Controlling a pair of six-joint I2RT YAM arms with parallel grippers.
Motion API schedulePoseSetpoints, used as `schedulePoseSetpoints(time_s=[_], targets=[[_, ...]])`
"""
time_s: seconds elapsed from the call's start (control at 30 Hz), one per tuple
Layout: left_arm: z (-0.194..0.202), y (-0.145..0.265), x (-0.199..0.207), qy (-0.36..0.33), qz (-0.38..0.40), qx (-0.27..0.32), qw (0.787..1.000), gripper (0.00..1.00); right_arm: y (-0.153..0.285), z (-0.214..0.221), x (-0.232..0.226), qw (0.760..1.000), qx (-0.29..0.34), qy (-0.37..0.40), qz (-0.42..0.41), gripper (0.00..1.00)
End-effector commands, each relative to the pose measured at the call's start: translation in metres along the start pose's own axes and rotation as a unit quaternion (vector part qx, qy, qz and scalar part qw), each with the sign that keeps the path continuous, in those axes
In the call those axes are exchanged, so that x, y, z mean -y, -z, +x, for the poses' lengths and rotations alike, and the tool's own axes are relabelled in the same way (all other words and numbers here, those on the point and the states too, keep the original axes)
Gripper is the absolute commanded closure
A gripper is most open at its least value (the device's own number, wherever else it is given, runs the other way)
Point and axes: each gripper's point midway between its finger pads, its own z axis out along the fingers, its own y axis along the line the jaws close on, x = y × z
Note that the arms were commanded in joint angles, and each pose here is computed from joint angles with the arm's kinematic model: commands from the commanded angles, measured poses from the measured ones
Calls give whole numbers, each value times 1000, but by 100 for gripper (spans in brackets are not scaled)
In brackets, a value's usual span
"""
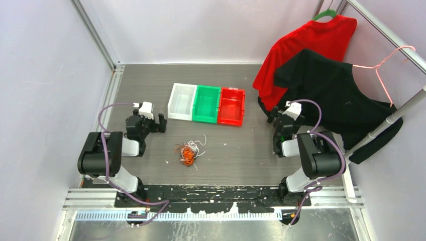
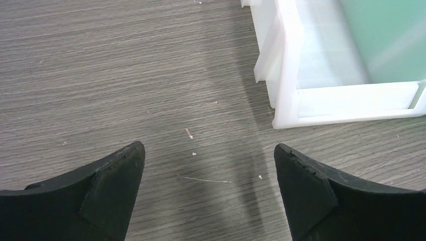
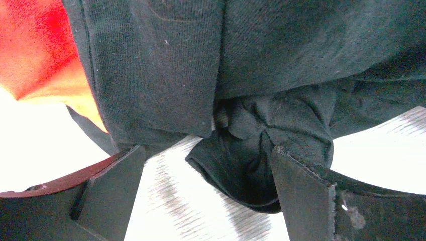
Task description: Untangle the cables
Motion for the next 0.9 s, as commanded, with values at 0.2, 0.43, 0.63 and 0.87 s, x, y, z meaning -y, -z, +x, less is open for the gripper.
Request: schedulePoseSetpoints(time_s=[0.2,0.43,0.63,0.87], targets=[[-25,0,-4,-18,-7,40,999,1,-2,-14,-3,1000,26,-11,-4,0],[-27,0,-6,-13,-10,43,999,1,-7,-31,13,999,9,-36,36,0],[-39,3,-4,-3,10,-2,1000,1,16,-73,-6,999,18,-44,12,0],[-61,27,20,-47,103,-97,989,0,58,-78,-80,990,-38,-72,-117,0]])
